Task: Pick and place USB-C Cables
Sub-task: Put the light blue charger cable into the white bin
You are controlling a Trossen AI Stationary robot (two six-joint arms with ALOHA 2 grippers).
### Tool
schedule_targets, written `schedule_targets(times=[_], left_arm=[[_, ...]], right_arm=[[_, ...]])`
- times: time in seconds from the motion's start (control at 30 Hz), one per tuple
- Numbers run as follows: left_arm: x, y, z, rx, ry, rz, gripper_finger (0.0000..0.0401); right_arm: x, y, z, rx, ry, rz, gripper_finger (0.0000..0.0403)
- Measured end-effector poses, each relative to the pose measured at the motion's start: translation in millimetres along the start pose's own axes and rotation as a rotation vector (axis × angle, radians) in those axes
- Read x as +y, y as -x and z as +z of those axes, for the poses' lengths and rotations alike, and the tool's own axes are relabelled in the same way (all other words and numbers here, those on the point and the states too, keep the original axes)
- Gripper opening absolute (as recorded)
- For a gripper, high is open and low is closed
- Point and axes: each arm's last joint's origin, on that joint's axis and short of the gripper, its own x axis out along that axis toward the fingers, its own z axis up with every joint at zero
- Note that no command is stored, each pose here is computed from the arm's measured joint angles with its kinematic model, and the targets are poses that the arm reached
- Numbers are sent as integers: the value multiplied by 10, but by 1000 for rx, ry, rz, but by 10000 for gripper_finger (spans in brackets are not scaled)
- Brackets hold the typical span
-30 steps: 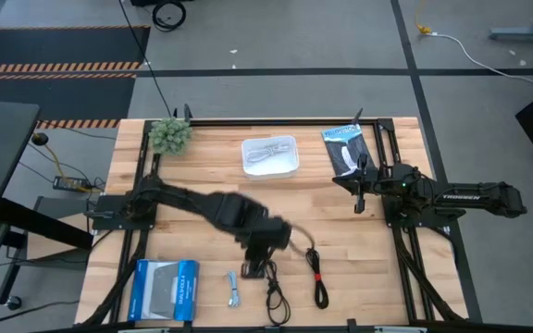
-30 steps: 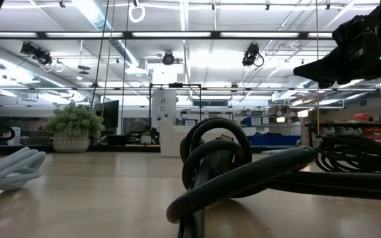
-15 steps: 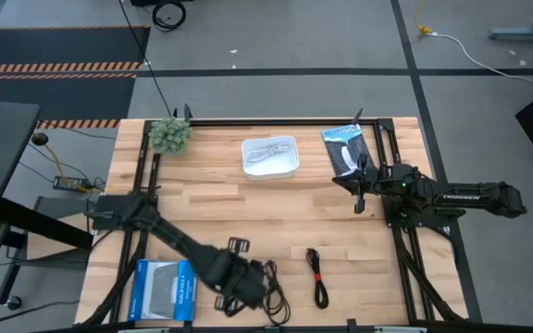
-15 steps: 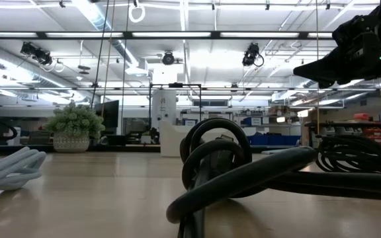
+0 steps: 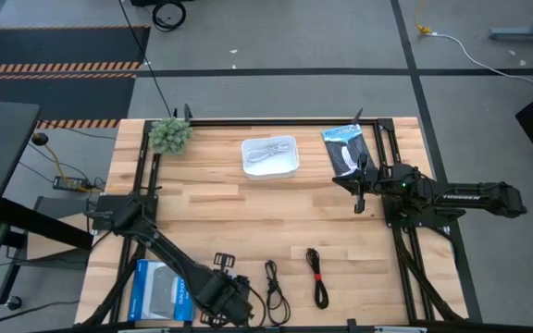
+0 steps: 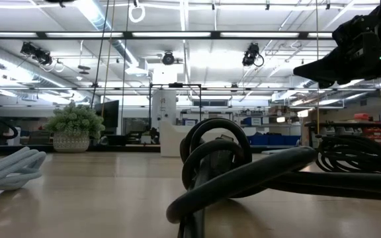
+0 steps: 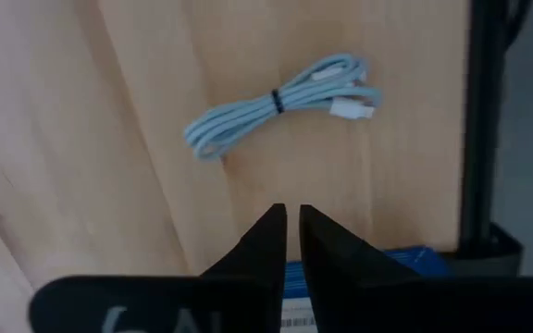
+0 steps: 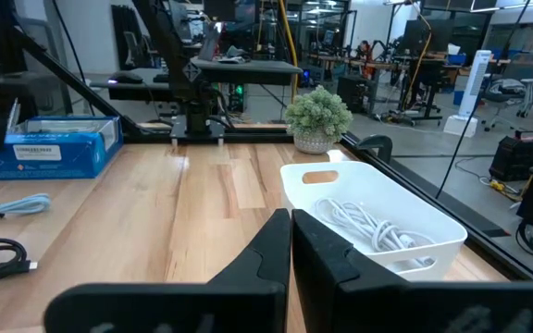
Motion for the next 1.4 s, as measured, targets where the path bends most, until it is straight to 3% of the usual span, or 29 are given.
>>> schedule_targets(times=[0.17,0.37,0.6,0.83,1.1,1.4], left_arm=[[41,-74,-109,-45,55,-56,17],[146,-129,-296,-115,270,-122,8],[255,-314,-383,-69,800,-132,40],[282,-329,-315,-116,1125,-162,124],[205,-440,-194,-155,1293,-247,228],[202,-618,-168,-153,1397,-198,247]], right_arm=[[0,0,0,0,0,0,20],[0,0,1,-1,0,0,20],[0,0,0,0,0,0,20],[0,0,0,0,0,0,20],[0,0,0,0,0,0,20],[0,0,1,-1,0,0,20]])
